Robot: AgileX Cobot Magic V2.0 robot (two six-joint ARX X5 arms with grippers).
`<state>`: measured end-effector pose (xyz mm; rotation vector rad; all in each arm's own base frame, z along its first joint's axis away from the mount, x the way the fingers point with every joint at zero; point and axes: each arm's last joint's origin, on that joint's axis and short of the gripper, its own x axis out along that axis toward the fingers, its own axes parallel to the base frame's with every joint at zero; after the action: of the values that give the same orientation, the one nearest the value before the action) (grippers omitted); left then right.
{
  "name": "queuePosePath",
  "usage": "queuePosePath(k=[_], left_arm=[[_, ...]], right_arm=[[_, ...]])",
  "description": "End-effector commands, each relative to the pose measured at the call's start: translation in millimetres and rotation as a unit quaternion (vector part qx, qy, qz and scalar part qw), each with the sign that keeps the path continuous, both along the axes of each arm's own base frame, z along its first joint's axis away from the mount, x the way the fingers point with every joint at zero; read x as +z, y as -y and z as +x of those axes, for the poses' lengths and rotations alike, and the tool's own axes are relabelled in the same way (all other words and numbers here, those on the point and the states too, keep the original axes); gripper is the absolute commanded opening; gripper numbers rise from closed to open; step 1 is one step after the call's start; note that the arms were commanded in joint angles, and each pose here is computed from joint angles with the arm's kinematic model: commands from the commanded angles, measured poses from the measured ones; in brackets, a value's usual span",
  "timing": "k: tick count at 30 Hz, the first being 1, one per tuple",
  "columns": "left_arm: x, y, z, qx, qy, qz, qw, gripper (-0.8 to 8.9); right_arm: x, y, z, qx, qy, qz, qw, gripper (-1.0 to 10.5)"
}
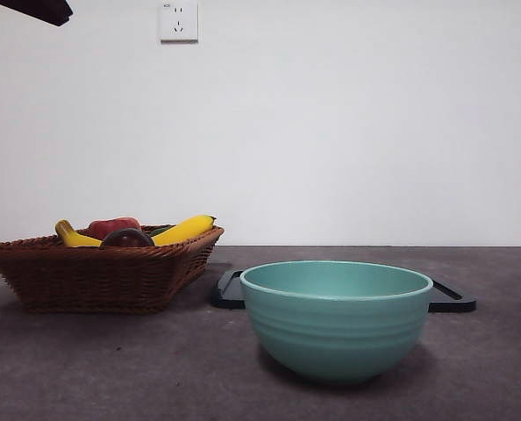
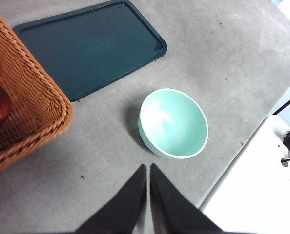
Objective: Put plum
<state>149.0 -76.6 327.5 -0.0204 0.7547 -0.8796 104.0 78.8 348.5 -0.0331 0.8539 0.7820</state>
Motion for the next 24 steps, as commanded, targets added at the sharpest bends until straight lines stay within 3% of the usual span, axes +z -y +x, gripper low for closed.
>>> queuePosePath(k=[1, 3, 6, 11, 15, 19, 24], left_arm=[[11, -3, 2, 0.004, 0.065, 0.01, 0.998, 0.08], [20, -11, 4, 0.048, 0.121, 0.014, 0.991, 0.08], [32, -25, 2, 0.119, 0.229, 0.003, 0.966, 0.08], [22, -51, -12, 0.235, 0.381, 0.002, 0.894, 0.08], [-8, -65, -26, 0.311, 0.433, 0.028, 0.846, 0.08], [-45, -74, -38, 0.357, 0.436, 0.047, 0.825, 0.08], [-89, -80, -45, 0.391, 0.416, 0.071, 0.818, 0.08]], right_arm=[[4, -1, 1, 0.006, 0.01, 0.004, 1.0, 0.1], [4, -1, 1, 0.006, 0.01, 0.004, 1.0, 0.1], [4, -1, 1, 0.006, 0.01, 0.004, 1.0, 0.1], [4, -1, 1, 0.006, 0.01, 0.004, 1.0, 0.1], [4, -1, 1, 0.006, 0.01, 0.004, 1.0, 0.1], [4, -1, 1, 0.006, 0.01, 0.004, 1.0, 0.1], [4, -1, 1, 0.006, 0.01, 0.004, 1.0, 0.1]])
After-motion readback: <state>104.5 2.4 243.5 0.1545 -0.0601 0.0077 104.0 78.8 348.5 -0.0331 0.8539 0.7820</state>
